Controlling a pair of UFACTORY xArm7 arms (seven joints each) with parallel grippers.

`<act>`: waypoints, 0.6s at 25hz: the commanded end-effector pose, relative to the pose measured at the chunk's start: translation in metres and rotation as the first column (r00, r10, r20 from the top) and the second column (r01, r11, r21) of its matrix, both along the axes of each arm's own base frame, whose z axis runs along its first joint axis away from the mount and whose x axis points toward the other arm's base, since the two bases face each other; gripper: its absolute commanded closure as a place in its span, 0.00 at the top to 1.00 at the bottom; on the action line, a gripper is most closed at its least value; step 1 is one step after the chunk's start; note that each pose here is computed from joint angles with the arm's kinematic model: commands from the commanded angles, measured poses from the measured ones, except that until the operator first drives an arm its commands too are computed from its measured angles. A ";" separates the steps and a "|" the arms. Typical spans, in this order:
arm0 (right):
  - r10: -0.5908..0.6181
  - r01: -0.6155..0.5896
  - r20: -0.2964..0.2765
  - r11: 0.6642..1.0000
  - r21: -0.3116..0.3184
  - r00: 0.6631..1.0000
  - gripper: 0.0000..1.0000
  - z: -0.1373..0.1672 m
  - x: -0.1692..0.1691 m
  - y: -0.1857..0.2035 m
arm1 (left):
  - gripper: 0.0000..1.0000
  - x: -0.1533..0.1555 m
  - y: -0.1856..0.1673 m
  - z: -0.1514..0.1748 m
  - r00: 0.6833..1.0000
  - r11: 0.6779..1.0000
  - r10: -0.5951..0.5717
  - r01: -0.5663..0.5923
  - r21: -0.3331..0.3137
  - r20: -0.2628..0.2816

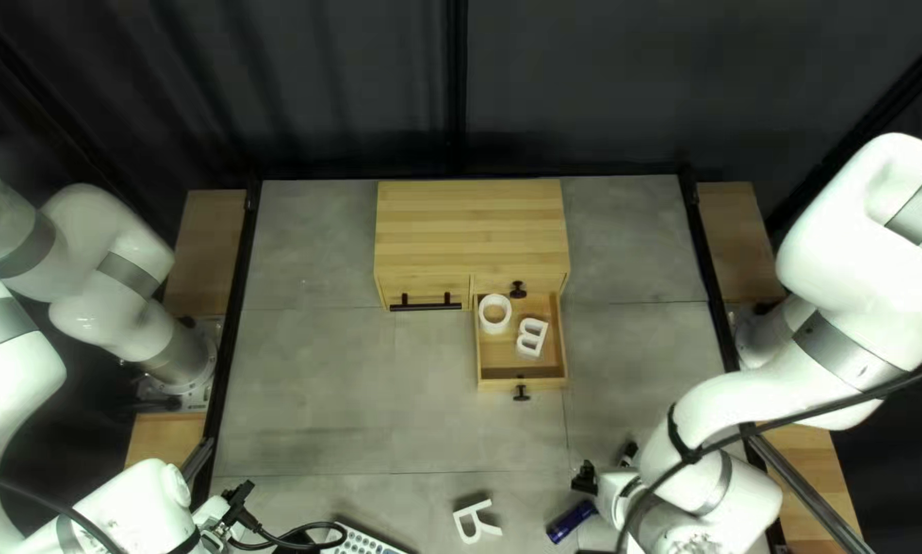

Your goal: Open drawers and place objects into drawer and close

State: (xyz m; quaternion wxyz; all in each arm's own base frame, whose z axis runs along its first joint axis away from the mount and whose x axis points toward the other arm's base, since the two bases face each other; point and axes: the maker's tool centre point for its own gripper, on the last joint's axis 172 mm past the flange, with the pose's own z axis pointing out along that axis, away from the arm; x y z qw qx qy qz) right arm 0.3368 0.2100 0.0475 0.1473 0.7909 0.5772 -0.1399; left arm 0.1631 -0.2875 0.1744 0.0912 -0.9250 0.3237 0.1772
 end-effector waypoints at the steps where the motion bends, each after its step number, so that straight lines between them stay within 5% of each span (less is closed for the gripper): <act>1: -0.086 0.086 0.006 0.996 -0.001 0.996 0.98 -0.011 -0.003 0.004 | 1.00 0.000 0.000 0.000 1.000 1.000 0.000 0.000 0.000 0.000; 9: -0.155 0.155 0.013 0.988 0.018 0.988 0.90 -0.020 -0.006 0.009 | 1.00 0.000 0.000 0.000 1.000 1.000 0.000 0.000 0.000 0.000; 15: -0.157 0.156 0.021 0.987 0.032 0.987 0.45 -0.025 -0.005 0.008 | 1.00 0.000 0.000 0.000 1.000 1.000 0.000 0.000 0.000 0.000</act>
